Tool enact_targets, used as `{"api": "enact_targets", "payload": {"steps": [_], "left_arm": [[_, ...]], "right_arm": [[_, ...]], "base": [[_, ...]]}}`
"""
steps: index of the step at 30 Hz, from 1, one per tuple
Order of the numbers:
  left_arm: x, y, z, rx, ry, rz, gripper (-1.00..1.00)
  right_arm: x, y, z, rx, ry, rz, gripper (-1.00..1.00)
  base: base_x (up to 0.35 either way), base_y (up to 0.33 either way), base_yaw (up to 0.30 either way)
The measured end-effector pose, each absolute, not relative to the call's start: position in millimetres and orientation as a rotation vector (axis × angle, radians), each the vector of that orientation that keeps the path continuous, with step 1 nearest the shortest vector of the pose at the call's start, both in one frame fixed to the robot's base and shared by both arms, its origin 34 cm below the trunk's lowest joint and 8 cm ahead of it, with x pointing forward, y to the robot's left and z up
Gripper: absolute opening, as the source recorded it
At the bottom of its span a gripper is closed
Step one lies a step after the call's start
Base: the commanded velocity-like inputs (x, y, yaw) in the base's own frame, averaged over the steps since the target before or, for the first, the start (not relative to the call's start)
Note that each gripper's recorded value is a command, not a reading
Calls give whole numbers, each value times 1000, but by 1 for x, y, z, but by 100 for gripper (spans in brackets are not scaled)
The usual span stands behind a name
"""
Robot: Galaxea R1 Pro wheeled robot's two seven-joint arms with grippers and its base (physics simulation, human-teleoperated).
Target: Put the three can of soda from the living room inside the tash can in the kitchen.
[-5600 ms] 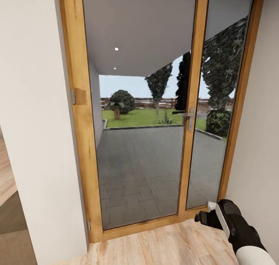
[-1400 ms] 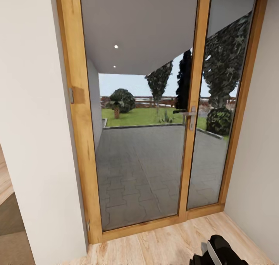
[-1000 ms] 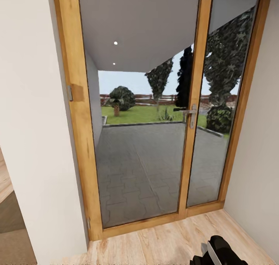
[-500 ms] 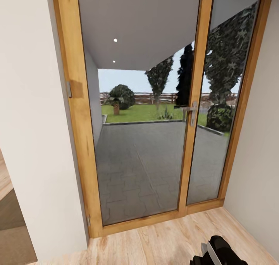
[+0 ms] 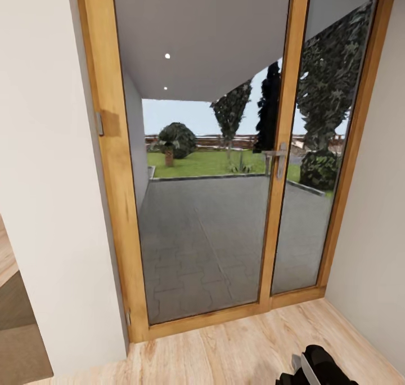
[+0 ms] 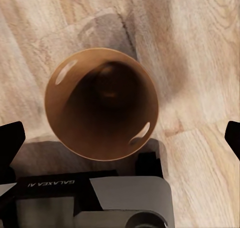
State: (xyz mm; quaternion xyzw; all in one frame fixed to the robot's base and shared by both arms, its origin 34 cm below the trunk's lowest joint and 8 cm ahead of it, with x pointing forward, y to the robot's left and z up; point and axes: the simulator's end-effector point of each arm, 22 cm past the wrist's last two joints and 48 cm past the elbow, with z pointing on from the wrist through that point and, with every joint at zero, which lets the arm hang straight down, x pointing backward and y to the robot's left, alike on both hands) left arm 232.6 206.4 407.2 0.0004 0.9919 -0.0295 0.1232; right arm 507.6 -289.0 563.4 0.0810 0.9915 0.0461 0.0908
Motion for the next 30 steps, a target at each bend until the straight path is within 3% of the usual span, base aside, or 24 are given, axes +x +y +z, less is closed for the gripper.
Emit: {"api": "enact_targets", "payload": {"steps": [30], "left_arm": [[218,202,389,-1,2929,-96,100]], "right_arm": [[499,-289,536,245,2978,137,100]], "base": [[0,0,0]]}}
